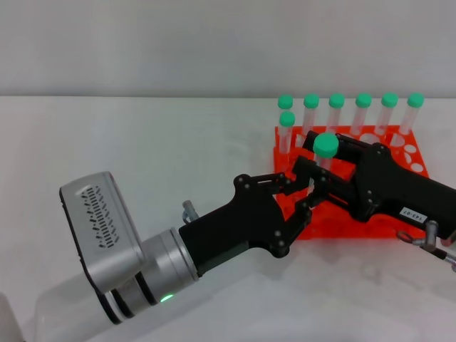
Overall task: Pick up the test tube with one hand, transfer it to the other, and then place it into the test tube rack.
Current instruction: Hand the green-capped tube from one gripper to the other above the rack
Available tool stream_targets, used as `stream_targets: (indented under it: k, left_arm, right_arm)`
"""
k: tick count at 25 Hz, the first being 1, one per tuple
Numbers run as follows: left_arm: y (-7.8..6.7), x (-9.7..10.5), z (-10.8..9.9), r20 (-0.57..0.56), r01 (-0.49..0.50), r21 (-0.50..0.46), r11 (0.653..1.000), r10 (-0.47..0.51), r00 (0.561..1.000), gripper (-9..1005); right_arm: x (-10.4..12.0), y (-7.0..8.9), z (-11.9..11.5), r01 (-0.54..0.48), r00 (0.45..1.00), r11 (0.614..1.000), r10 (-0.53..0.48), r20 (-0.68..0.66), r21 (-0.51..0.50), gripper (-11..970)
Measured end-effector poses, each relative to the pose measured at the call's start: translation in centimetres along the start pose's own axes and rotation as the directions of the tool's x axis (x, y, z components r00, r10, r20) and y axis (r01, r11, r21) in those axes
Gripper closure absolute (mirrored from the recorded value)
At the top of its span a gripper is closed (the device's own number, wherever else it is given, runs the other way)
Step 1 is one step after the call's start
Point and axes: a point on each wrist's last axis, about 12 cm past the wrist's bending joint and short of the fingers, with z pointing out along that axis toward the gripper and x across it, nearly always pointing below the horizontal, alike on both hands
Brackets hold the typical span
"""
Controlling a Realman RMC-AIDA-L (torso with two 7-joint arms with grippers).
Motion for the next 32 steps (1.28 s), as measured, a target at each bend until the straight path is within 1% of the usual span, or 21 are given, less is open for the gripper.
stream_targets:
  k: [3,14,17,25,32]
  left_arm:
    - [-0.05,0.05,-0.09,-0.001,0.002,-0.003,1.0,-0.002,1.0,765]
    - [-0.12,0.14,-0.22,-0.003,0.005,-0.006,1.0,-0.005,1.0,760]
    - [-0.1,0.14,-0.25,-0.003,0.005,-0.007,1.0,-0.005,1.0,759]
    - [0.14,0.2,-0.39,-0.009,0.002,-0.019,1.0,-0.002,1.0,755]
    - [0.18,0.65,-0.26,-0.048,-0.06,-0.029,0.998,0.058,0.997,752]
  right_arm:
    - [-0.08,-0.11,-0.14,0.003,1.0,1.0,-0.003,-0.001,0.003,436]
    - [-0.46,-0.48,-0.44,0.006,1.0,1.0,-0.006,0.006,0.016,663]
    - [-0.54,-0.56,-0.41,0.004,1.0,1.0,-0.004,0.005,0.015,750]
    - [-0.67,-0.71,-0.29,-0.001,1.0,1.0,0.001,-0.002,0.009,761]
    - [-0.72,-0.84,0.05,0.002,1.0,1.0,-0.002,-0.006,0.007,758]
